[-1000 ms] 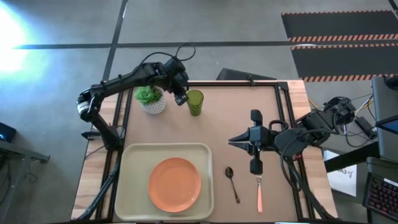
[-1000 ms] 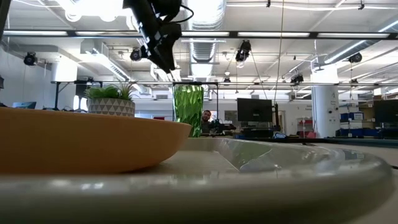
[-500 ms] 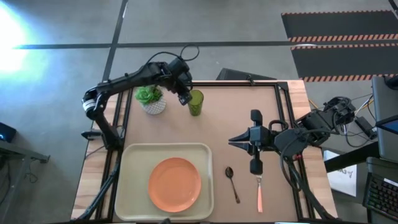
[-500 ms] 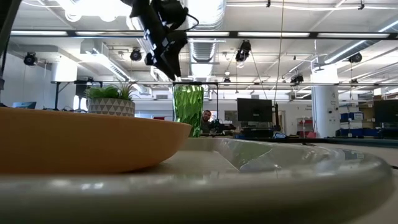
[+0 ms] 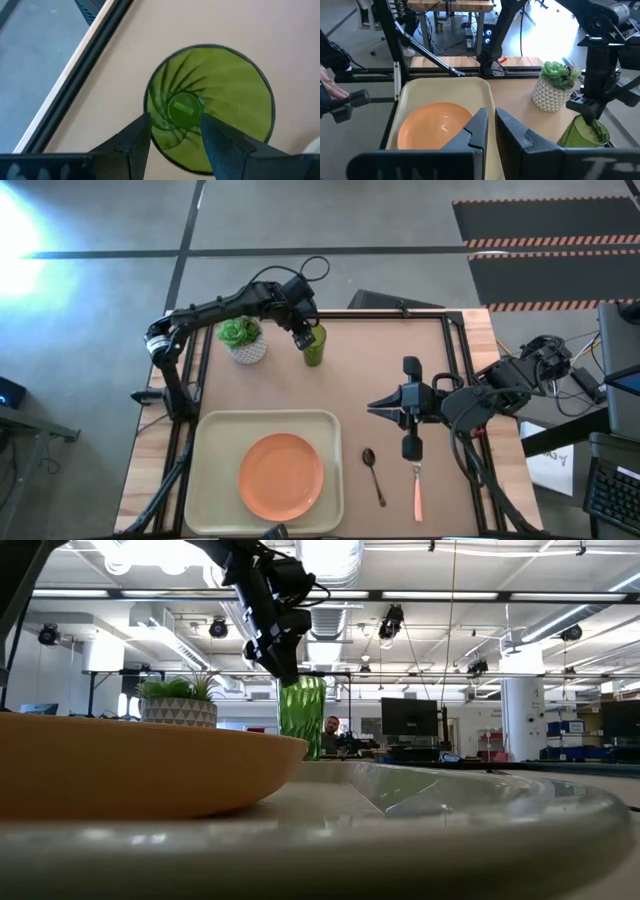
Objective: Pick and place plate/cup/fork/spoon on tray
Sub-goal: Put the green cup on the white tray to the top left of the orange plate
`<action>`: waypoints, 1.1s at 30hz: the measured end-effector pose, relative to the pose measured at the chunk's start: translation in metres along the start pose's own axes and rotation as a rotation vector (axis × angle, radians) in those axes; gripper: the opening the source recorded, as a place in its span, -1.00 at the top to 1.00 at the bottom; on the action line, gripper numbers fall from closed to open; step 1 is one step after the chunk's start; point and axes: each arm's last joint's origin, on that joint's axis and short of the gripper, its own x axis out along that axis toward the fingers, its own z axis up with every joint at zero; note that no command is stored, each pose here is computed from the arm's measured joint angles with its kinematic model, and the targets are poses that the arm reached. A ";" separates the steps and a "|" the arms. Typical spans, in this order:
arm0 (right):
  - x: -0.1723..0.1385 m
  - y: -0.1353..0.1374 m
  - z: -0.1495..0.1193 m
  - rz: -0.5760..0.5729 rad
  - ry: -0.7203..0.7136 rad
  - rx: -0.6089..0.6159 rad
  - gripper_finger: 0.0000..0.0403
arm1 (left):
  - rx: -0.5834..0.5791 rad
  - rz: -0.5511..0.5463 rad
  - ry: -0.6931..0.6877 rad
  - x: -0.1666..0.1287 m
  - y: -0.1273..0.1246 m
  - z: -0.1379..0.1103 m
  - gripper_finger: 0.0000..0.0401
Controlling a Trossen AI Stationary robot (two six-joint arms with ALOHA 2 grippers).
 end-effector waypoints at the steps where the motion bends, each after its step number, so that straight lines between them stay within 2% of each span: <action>1: 0.000 0.000 0.000 0.000 0.000 0.000 0.88 | 0.000 -0.001 -0.002 0.000 0.000 0.000 0.23; 12: 0.000 0.000 0.000 0.000 0.001 -0.002 0.88 | 0.035 0.003 -0.114 -0.040 -0.003 0.014 0.23; 15: 0.000 0.000 0.000 0.000 0.001 -0.002 0.88 | 0.051 0.002 -0.101 -0.040 -0.003 0.013 0.23; 20: 0.000 0.000 0.000 0.000 0.000 -0.001 0.88 | 0.135 0.022 0.039 -0.034 -0.002 0.002 0.23; 33: 0.002 0.001 -0.001 -0.001 0.005 0.037 0.88 | 0.155 0.017 0.052 -0.017 0.001 0.005 0.23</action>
